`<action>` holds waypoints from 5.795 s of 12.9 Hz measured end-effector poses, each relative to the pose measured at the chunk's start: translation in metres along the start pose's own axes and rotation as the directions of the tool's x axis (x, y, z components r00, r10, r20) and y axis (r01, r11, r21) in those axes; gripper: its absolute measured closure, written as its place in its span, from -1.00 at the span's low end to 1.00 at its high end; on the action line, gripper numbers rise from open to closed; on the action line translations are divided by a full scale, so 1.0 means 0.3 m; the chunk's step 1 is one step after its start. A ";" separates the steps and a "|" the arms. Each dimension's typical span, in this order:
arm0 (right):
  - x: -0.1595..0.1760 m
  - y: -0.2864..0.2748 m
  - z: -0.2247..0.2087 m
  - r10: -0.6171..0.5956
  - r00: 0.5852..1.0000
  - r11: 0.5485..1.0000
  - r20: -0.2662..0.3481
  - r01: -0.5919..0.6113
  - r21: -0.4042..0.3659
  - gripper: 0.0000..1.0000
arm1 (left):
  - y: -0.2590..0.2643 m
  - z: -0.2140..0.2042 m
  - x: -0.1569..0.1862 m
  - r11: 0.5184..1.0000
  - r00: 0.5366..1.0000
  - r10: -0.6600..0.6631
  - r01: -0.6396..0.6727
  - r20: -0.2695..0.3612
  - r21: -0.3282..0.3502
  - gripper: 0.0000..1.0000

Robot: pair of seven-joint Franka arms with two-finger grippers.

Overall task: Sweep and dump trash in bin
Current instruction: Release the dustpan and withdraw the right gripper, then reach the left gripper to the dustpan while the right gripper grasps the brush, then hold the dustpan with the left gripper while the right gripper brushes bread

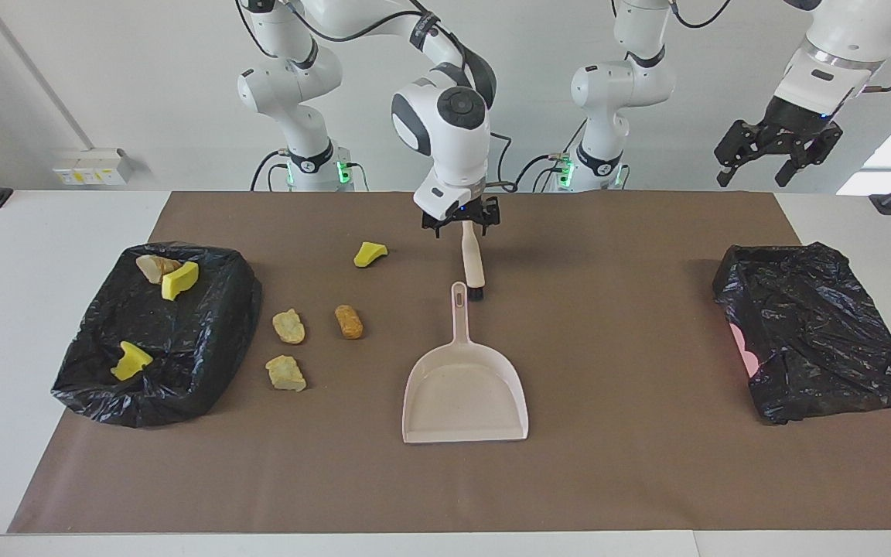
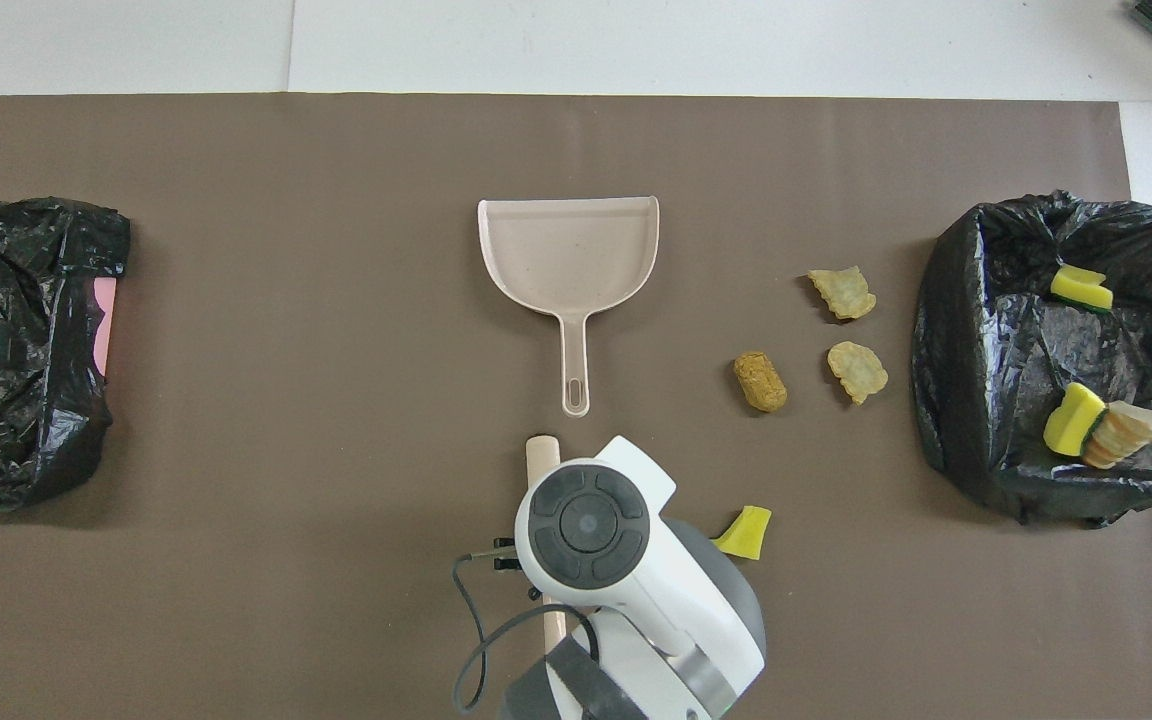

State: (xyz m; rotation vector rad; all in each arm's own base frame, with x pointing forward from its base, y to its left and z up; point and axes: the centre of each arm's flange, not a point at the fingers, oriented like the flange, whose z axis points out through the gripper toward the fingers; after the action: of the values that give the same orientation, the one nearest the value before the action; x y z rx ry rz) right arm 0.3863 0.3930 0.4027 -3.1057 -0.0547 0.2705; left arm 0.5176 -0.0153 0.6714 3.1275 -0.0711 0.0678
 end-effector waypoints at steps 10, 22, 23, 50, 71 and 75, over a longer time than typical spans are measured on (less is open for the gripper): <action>-0.224 -0.040 0.281 -0.016 0.999 1.000 -0.051 0.017 0.012 -0.89 | 0.032 -0.009 0.032 1.000 0.998 0.020 -0.020 -0.067 -0.002 -1.00; -0.185 -0.049 0.261 0.006 0.997 0.999 -0.082 -0.002 0.048 0.26 | 0.596 0.389 0.254 0.994 0.993 0.088 -0.093 -0.083 -0.058 -1.00; -0.183 -0.050 0.258 0.010 0.996 0.999 -0.083 -0.006 0.050 0.45 | 0.661 0.433 0.266 0.994 0.992 0.088 -0.093 -0.085 -0.065 -1.00; 0.199 1.111 -0.064 0.071 0.997 0.952 -0.009 -0.070 -0.297 0.49 | 1.358 1.077 0.074 0.983 0.985 0.149 -0.139 0.084 -0.122 -0.63; 0.313 0.840 0.133 -0.064 0.998 0.988 0.006 0.064 -0.140 0.49 | 0.925 0.942 0.094 0.342 0.317 0.926 -0.935 0.207 -0.098 0.36; 0.287 0.705 0.125 -0.044 0.999 0.997 0.010 0.045 -0.064 0.49 | 0.905 0.965 -0.005 0.328 0.293 0.928 -0.935 0.229 -0.134 0.36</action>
State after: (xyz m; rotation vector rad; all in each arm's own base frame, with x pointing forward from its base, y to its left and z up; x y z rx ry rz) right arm 0.4714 0.1858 0.3453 -3.1620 -0.1354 0.2867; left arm 0.5162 -0.2904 0.3853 2.5298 -1.9072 -0.3565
